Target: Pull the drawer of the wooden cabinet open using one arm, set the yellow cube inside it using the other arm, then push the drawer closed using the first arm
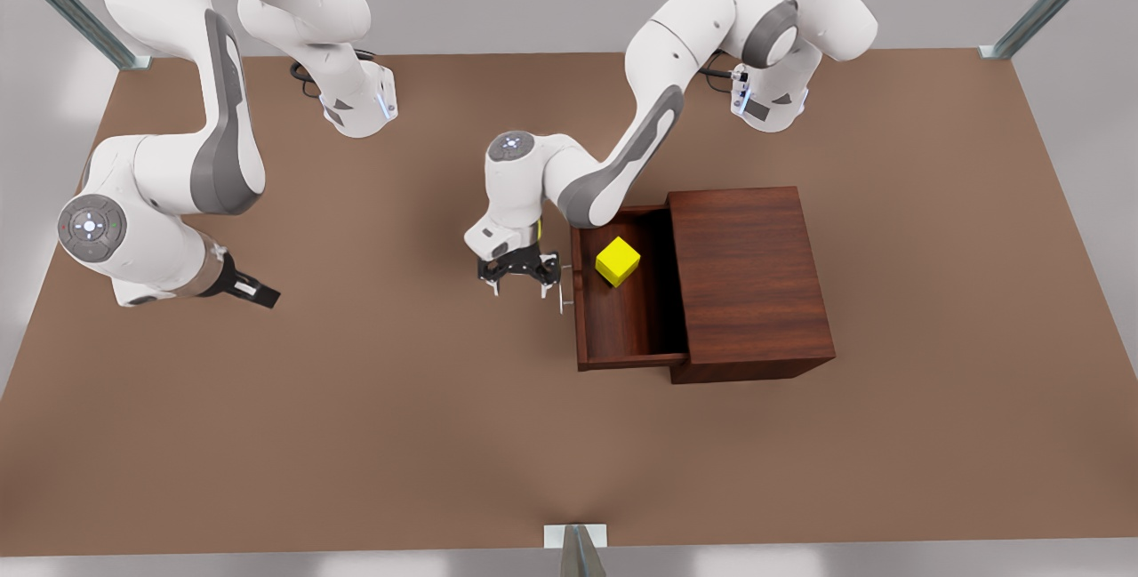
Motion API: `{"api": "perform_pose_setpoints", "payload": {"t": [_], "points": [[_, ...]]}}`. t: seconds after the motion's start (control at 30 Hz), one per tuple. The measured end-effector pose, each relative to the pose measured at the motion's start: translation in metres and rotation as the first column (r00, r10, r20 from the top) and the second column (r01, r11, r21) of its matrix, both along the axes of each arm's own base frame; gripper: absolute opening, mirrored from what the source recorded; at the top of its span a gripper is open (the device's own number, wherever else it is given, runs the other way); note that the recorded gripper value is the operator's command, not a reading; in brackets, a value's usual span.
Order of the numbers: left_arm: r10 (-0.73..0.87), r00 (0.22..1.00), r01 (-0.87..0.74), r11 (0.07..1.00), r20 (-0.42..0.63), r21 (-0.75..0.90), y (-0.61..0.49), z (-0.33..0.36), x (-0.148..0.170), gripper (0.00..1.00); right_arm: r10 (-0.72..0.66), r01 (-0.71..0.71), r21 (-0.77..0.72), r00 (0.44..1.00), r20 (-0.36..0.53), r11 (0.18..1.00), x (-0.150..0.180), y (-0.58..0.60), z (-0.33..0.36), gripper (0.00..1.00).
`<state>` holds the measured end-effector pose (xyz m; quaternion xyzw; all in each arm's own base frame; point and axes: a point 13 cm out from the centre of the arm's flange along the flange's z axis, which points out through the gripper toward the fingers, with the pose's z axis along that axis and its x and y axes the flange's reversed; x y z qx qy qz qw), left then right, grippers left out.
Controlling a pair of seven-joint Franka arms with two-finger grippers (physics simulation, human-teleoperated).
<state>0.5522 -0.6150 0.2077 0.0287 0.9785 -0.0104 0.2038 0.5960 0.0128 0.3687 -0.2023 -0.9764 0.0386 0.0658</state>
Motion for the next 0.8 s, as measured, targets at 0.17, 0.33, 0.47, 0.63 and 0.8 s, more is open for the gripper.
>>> {"api": "perform_pose_setpoints", "payload": {"t": [0.17, 0.33, 0.47, 0.63, 0.8], "points": [[0.075, 0.997, -0.073, 0.996, 0.034, -0.059, -0.009, -0.015, 0.002, 1.00, 0.097, -0.097, 0.013, 0.995, -0.009, 0.995, -0.001, 0.001, -0.001, 1.00], [0.140, 0.990, -0.136, 0.986, 0.035, -0.100, -0.014, -0.027, 0.000, 1.00, 0.171, -0.170, 0.024, 0.985, -0.020, 0.985, -0.001, 0.003, -0.005, 1.00], [0.195, 0.981, -0.192, 0.976, 0.018, -0.103, -0.001, -0.038, 0.002, 1.00, 0.216, -0.215, 0.033, 0.976, -0.026, 0.976, -0.002, 0.005, -0.007, 1.00], [0.259, 0.966, -0.257, 0.960, 0.005, -0.111, 0.015, -0.039, 0.012, 1.00, 0.256, -0.255, 0.040, 0.966, -0.028, 0.966, -0.002, 0.005, -0.008, 1.00], [0.303, 0.953, -0.302, 0.947, -0.008, -0.106, 0.031, -0.036, 0.014, 1.00, 0.286, -0.285, 0.045, 0.958, -0.028, 0.957, -0.002, 0.005, -0.007, 1.00]]}}
